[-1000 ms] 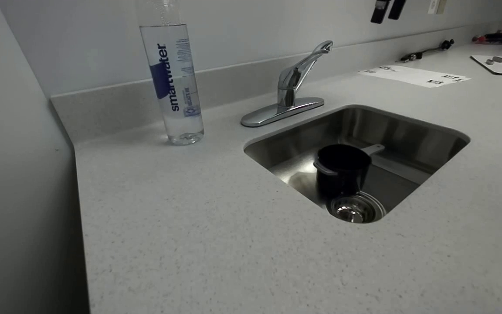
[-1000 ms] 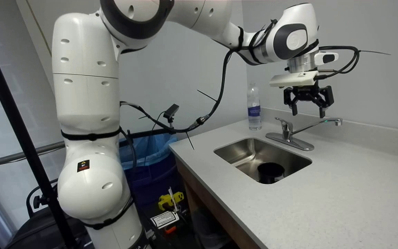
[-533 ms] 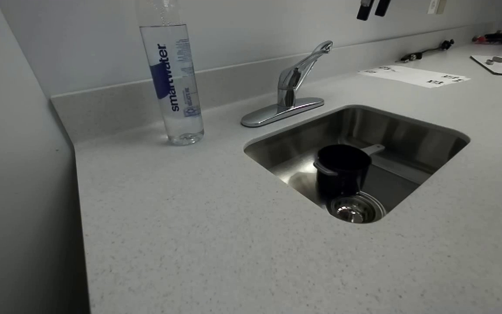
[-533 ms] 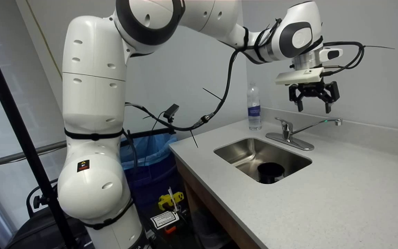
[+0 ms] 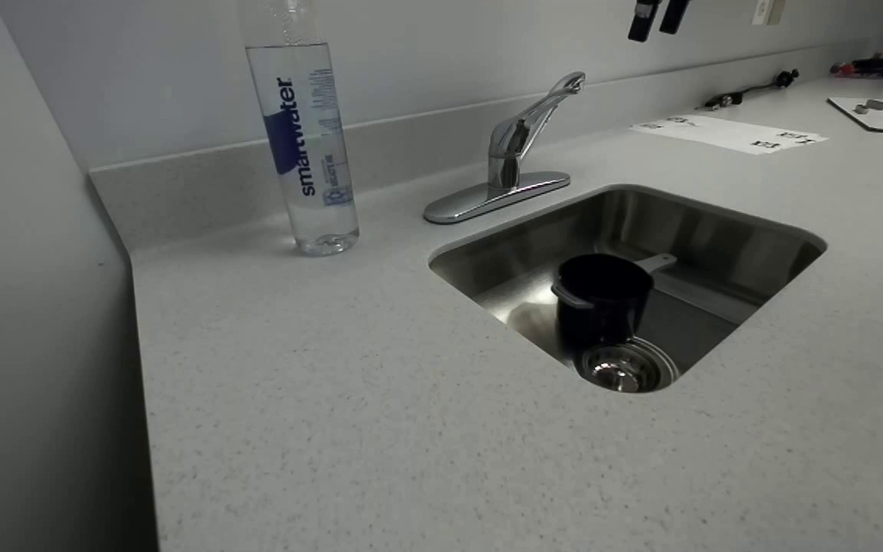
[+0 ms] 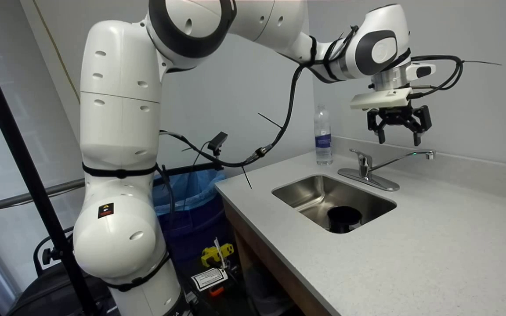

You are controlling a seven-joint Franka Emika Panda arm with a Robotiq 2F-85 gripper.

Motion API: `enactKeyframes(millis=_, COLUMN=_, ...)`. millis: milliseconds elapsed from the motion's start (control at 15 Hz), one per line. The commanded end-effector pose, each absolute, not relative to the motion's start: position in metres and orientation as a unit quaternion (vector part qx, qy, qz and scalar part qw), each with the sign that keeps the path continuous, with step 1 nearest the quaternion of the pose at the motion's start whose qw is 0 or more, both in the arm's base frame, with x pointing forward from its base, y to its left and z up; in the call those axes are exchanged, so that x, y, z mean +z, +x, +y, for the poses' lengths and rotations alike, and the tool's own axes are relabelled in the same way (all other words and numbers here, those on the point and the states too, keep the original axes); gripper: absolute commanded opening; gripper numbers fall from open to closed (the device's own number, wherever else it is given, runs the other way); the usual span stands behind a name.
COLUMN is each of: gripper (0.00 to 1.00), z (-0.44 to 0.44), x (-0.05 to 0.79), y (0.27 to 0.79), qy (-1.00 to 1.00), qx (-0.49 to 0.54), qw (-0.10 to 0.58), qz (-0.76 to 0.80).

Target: Move the faucet spout from the right to the left

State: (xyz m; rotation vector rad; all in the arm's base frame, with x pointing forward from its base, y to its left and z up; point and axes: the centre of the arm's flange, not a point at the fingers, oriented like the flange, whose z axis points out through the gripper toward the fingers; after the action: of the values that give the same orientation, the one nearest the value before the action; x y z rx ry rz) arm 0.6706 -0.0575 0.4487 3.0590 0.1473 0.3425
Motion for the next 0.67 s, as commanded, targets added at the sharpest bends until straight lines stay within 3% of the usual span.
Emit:
enactKeyframes(millis=0, gripper=1.0, z=-0.063, x=0.435, y=0.68, qy=0.989, qx=0.125, qw=0.049, qz=0.061)
enactKeyframes(millis=600, gripper=1.0, z=-0.046, x=0.4, y=0.724, qy=0.969, qx=0.221, qw=0.071, qz=0.083)
